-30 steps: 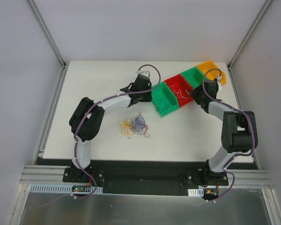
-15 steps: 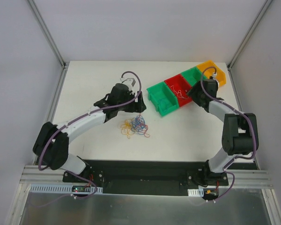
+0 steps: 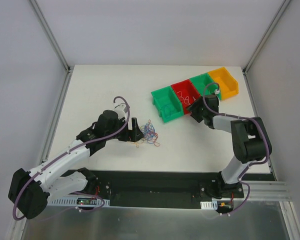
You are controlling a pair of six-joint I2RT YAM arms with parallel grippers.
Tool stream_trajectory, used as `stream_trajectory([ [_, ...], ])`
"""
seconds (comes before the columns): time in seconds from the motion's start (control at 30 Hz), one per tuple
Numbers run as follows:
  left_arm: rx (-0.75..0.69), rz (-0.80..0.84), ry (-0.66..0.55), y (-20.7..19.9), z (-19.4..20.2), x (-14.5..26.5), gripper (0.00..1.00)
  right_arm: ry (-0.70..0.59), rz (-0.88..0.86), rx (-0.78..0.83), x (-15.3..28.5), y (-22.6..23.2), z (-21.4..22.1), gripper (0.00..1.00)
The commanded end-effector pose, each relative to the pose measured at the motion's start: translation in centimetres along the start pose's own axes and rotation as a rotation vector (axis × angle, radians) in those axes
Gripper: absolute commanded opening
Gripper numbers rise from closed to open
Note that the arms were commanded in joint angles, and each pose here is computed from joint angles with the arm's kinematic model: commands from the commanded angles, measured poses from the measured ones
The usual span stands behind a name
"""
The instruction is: Untangle the cables
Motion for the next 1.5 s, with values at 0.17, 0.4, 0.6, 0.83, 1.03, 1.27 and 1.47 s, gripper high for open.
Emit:
stream_trajectory([
  [0.17, 0.068, -0.185, 0.08, 3.4, 1.9, 0.1, 0.72, -0.057, -0.159, 0.05, 0.5, 6.9, 0.4, 0.59],
  [0.4, -0.041, -0.215, 0.143, 2.8, 0.0, -2.5, 0.5, -0.131, -0.295, 0.331, 5.4, 8.7, 0.8, 0.61],
  [0.6, -0.15, -0.182, 0.19, 2.0, -2.7, -5.2, 0.54, -0.066, -0.596, 0.461, 8.0, 13.0, 4.8, 0.61],
  [0.83, -0.217, -0.089, 0.317, 2.5, -2.6, -7.6, 0.54, -0.039, -0.692, 0.521, 9.1, 14.8, 7.4, 0.62],
  [1.03, -0.225, -0.005, 0.365, 2.3, -1.5, -8.9, 0.52, -0.01, -0.692, 0.543, 8.2, 15.0, 7.7, 0.62],
  [1.27, -0.211, -0.019, 0.385, 2.8, -1.2, -9.8, 0.38, 0.005, -0.699, 0.539, 8.0, 15.2, 7.9, 0.62],
  [1.47, -0.201, -0.046, 0.375, 3.1, -1.4, -9.7, 0.23, 0.024, -0.702, 0.532, 7.6, 15.3, 8.1, 0.61],
])
Point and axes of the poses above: each gripper's point midway between its finger pads, its own x axis back along the fingers, its own y axis along the line the jaws close on, z = x × y, the point moved 1 cm from there along x, back along the fingers, and after that the axes turned 14 degrees about x, right-handed, at the moved point
